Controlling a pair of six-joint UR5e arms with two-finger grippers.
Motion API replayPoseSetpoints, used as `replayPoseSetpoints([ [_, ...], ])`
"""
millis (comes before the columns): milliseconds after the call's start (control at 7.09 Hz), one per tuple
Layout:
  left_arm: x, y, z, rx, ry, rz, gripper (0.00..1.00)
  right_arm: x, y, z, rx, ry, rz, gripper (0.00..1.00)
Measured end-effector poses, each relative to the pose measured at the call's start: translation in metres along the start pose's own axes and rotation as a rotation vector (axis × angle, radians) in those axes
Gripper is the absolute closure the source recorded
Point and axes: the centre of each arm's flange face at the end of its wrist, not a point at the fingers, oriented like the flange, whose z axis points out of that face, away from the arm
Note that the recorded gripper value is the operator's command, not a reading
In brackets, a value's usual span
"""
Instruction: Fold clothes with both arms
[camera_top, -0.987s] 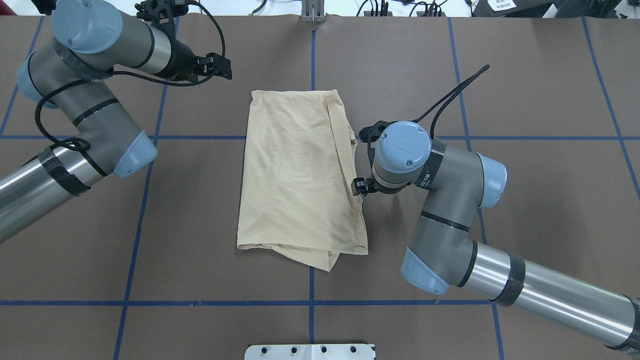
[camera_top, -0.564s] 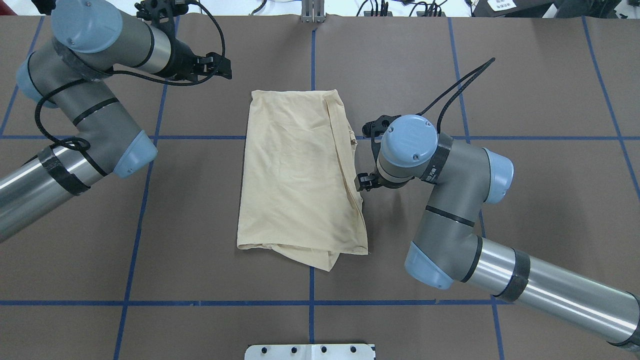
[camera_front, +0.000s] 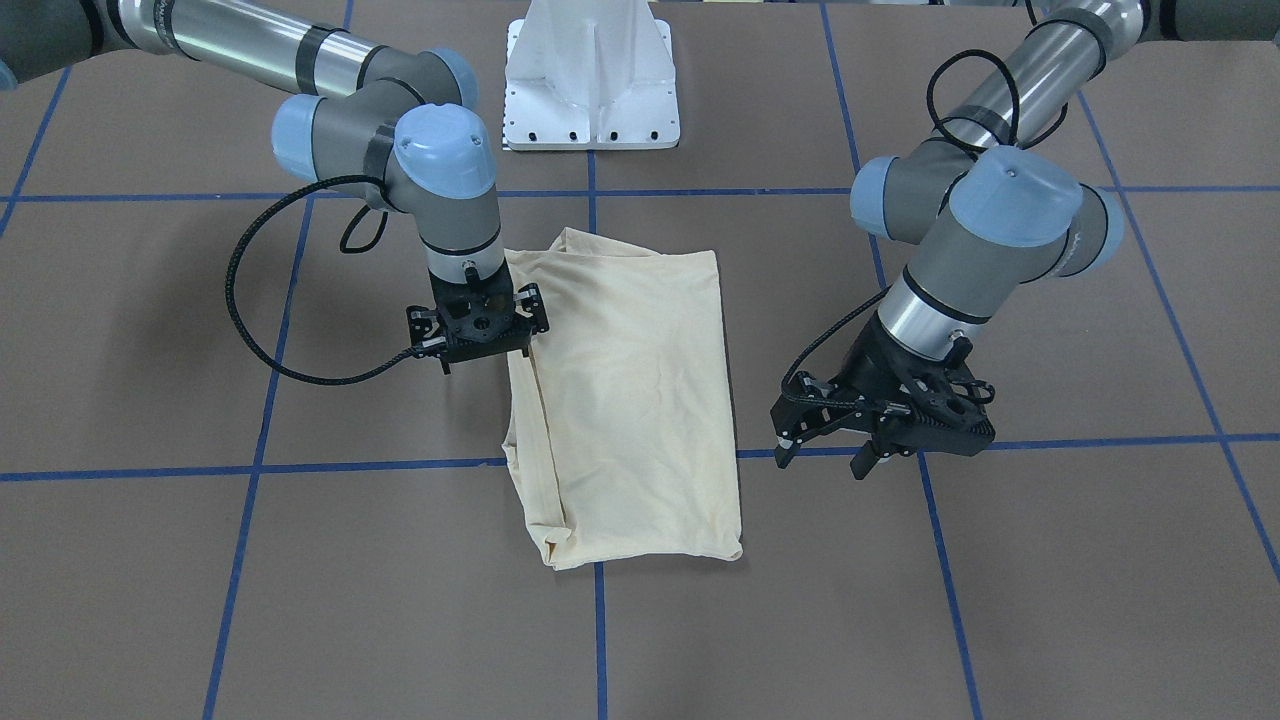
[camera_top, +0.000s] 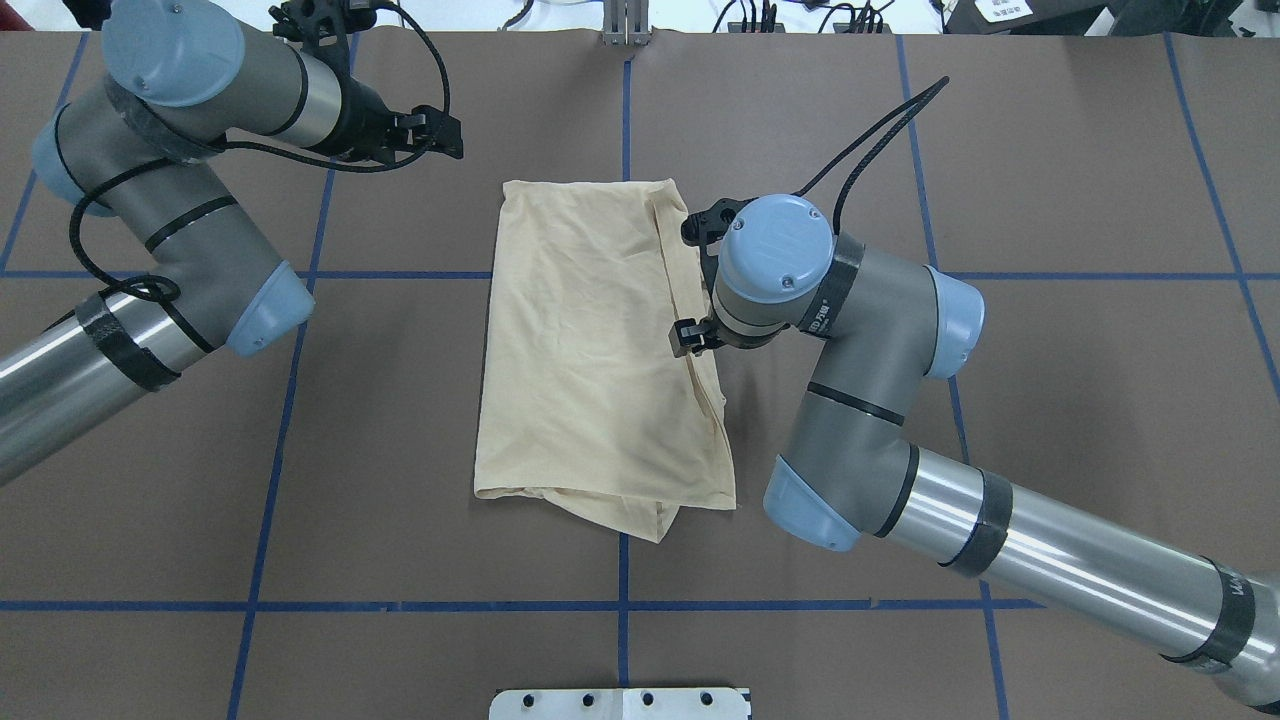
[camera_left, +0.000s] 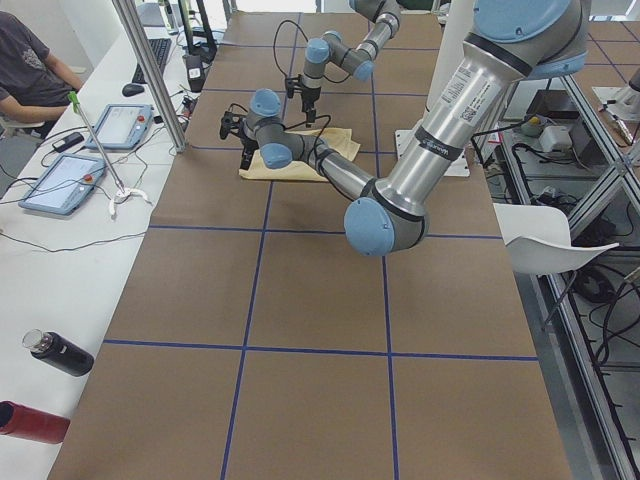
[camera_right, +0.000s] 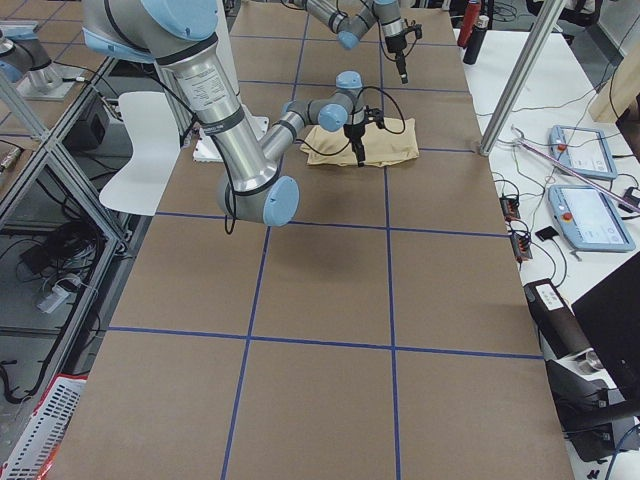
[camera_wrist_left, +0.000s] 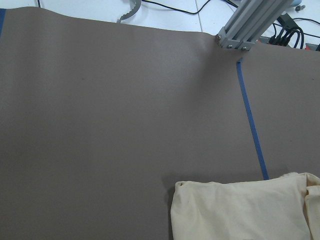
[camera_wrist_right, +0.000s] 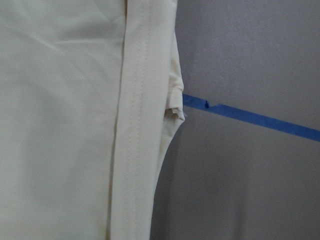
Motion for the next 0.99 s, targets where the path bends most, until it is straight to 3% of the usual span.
replayPoseSetpoints([
  [987, 0.000, 0.000, 0.000, 0.000, 0.001, -0.001, 0.10, -0.012, 0.016, 0.030, -0.034, 0.001, -0.022, 0.00],
])
